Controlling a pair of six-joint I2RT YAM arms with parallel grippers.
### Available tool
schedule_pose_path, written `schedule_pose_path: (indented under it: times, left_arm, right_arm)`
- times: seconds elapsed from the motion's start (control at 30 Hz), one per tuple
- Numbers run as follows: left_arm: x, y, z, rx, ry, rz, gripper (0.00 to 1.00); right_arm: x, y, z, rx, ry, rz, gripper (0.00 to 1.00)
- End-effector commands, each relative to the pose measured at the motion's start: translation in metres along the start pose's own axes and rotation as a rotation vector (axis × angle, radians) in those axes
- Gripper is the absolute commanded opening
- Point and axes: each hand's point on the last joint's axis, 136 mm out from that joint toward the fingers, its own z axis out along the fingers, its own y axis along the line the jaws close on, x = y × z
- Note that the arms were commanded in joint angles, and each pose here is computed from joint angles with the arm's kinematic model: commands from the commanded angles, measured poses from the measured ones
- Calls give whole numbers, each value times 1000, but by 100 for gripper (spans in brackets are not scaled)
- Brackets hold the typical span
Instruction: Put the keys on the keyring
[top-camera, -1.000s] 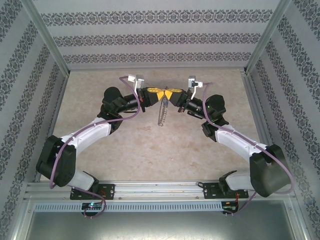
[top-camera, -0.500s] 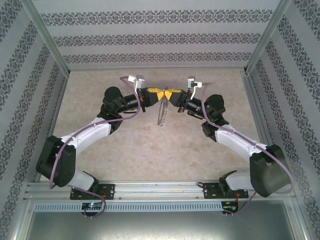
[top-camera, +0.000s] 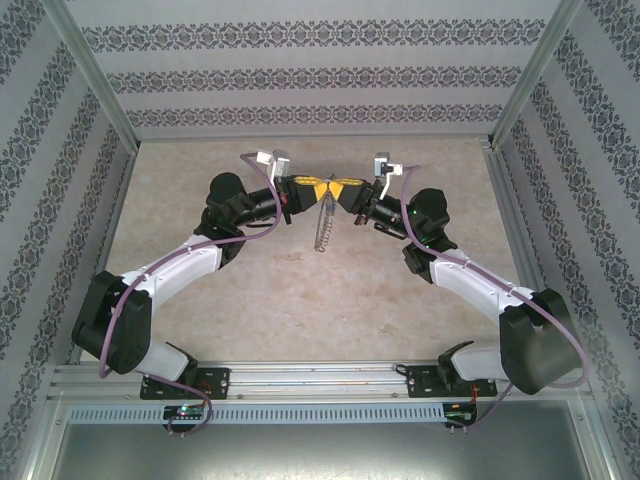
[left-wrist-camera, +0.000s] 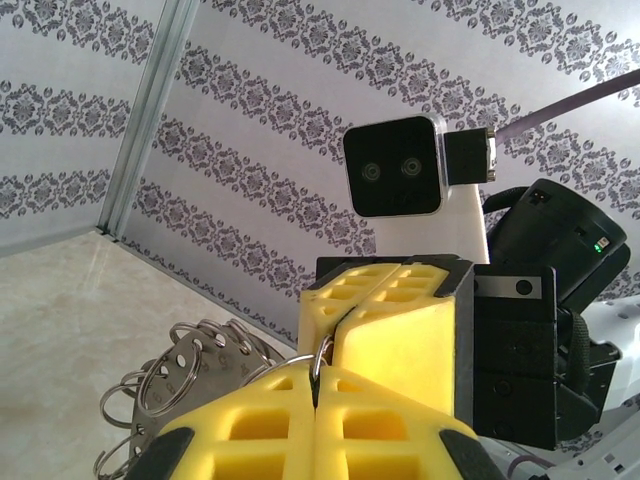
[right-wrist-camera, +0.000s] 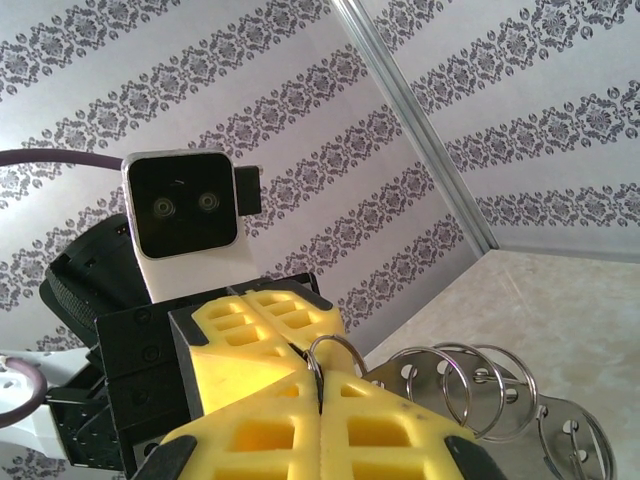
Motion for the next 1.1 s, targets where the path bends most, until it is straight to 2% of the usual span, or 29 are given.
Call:
schedule_pose_path:
  times: [0.0,0.17,0.33,0.47,0.7,1.07]
  left_arm:
    - [-20,-16,4,20,-29,81,14]
    - [-20,-14,2,-7,-21,89,28]
    - [-21,-11,1,-27,-19,95,37]
    - [-21,-11,1,-32,-14,99,41]
    - [-24,-11,-5,-74,-5,132,56]
    - [-34,-7,-20,-109,16,172,66]
  right_arm:
    - [1,32,6,-103,32,-44,0]
    - [-2,29,2,-85,34,-58,0]
    - [-4,27,0,-72,36,-67,0]
    - [-3,23,-1,-64,40,-66,0]
    - [-3,14,-5,-36,44,-70,0]
    - [-6,3,-12,-1,55,-88,0]
